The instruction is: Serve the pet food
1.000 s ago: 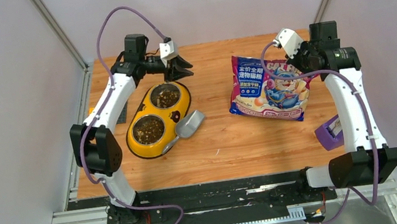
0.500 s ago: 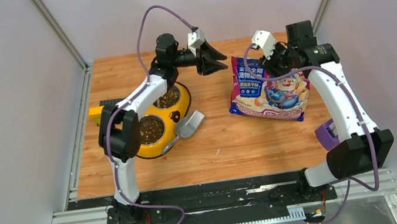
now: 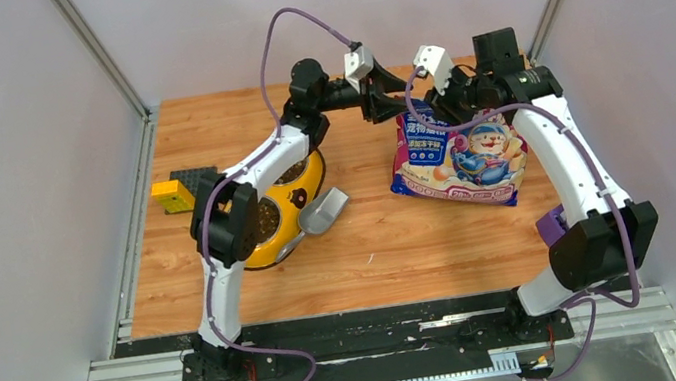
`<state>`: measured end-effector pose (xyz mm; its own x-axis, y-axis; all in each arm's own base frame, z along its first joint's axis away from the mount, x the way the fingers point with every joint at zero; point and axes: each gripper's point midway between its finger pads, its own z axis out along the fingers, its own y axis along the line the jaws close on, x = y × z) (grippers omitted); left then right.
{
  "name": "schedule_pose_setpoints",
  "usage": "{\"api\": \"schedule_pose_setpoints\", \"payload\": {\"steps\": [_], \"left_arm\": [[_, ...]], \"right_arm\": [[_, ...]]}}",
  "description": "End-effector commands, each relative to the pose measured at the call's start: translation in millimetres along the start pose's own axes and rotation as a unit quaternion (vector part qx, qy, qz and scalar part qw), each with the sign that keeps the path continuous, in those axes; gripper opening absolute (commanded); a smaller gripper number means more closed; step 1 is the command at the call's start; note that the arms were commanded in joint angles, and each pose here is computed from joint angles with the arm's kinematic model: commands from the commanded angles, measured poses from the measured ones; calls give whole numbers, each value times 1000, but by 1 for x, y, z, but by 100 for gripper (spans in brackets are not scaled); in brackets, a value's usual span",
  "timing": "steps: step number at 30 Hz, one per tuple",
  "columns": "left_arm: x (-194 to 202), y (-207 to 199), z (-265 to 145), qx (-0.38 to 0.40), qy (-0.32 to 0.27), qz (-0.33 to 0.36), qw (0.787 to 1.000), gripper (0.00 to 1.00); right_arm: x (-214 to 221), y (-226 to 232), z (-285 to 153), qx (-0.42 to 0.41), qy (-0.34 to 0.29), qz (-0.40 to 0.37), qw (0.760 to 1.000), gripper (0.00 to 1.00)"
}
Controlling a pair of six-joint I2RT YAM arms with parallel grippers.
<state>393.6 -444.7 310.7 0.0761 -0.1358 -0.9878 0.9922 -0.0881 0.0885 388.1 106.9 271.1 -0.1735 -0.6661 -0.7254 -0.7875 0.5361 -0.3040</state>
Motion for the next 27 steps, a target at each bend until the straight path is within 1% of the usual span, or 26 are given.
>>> {"api": "schedule_pose_setpoints", "payload": {"steps": [1,2,3,6,7,8,9,10,11,12,13,15,16,17,20,21,22,23,25,27], "left_arm": [[-5,-1,17,9,-20,19,1000,57],[0,-1,18,10,-15,16,1000,55],[4,-3,19,14,-11,13,1000,53],[18,-2,15,5,19,14,1000,47],[20,1,15,-1,26,33,999,45],[22,0,12,-6,38,27,999,38],[22,4,11,-11,44,48,998,34],[22,3,8,-14,53,44,998,25],[20,4,8,-16,56,55,997,20],[17,4,6,-18,58,57,997,10],[15,4,4,-17,57,61,996,2],[6,-2,-2,-2,50,68,996,0],[-4,-2,-7,-1,43,79,996,0],[-4,-5,-10,3,42,73,996,0],[-25,-4,-32,0,37,82,996,0],[-24,-6,-37,1,39,78,996,0],[-36,-6,-46,-4,36,88,995,0],[-34,-8,-51,-6,40,86,995,0],[-49,-14,-62,-11,43,99,994,0],[-50,-18,-70,-14,54,103,993,0]], "right_arm": [[-33,-1,0,-8,-52,-18,998,31],[-35,1,0,-13,-57,-20,998,26],[-37,2,0,-16,-60,-21,998,24],[-39,1,0,-15,-61,-24,998,21],[-38,1,0,-14,-60,-24,998,20],[-37,1,0,-14,-58,-25,998,19],[-37,1,1,-14,-57,-25,998,19],[-36,1,1,-13,-55,-25,998,17],[-36,1,2,-13,-54,-25,998,15],[-36,1,2,-13,-53,-25,998,8],[-36,1,3,-14,-53,-24,998,4],[-41,2,2,-18,-60,-24,998,2],[-43,3,2,-19,-63,-24,998,1],[-45,4,2,-20,-65,-23,997,0],[-53,10,3,-26,-73,-27,997,1],[-56,12,3,-29,-76,-30,996,2],[-61,15,4,-31,-78,-33,996,3],[-64,19,5,-34,-79,-37,996,5],[-71,27,9,-42,-82,-45,995,11],[-79,35,15,-52,-86,-51,994,20]]}}
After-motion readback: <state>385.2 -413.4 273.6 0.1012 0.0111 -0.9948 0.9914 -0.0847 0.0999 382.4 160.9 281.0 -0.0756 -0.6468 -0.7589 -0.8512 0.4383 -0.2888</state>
